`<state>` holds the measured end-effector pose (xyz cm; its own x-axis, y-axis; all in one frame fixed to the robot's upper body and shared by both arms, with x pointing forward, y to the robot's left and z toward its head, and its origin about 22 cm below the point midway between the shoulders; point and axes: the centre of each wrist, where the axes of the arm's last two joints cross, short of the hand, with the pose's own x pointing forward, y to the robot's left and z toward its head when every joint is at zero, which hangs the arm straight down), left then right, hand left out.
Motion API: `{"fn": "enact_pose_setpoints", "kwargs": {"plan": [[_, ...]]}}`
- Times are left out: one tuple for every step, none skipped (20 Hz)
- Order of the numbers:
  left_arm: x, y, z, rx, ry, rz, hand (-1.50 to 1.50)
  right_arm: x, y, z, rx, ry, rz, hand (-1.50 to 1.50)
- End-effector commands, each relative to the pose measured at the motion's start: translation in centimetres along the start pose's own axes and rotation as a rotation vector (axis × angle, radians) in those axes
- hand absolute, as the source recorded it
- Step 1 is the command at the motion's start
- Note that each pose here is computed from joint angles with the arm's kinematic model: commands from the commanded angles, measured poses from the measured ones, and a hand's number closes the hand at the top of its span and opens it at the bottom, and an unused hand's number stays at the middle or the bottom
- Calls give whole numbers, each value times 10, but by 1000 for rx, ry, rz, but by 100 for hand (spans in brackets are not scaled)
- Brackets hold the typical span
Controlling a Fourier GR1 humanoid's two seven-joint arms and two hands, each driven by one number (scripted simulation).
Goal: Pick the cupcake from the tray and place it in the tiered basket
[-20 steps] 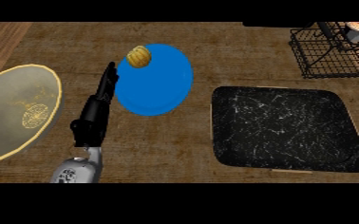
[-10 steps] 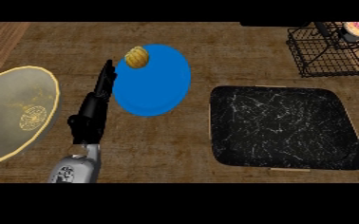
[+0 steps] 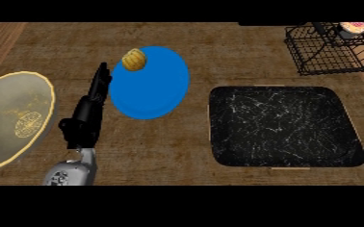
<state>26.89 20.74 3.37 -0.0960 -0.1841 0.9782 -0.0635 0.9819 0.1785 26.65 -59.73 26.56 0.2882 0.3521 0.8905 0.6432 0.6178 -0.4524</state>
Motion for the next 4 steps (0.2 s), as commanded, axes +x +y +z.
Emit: {"fn": "enact_pose_setpoints", "kwargs": {"plan": [[5, 0, -2, 16, -1, 6, 0, -36, -58, 19, 1, -18, -61, -150], [4, -12, 2, 13, 0, -3, 0, -53, -64, 24, 7, 2, -51, -150], [-2, 7, 4, 36, -4, -17, 0, -59, -72, 28, 10, -20, -100, -150], [0, 7, -6, 26, 1, 1, 0, -70, -79, 34, 25, -20, -78, -150]]}}
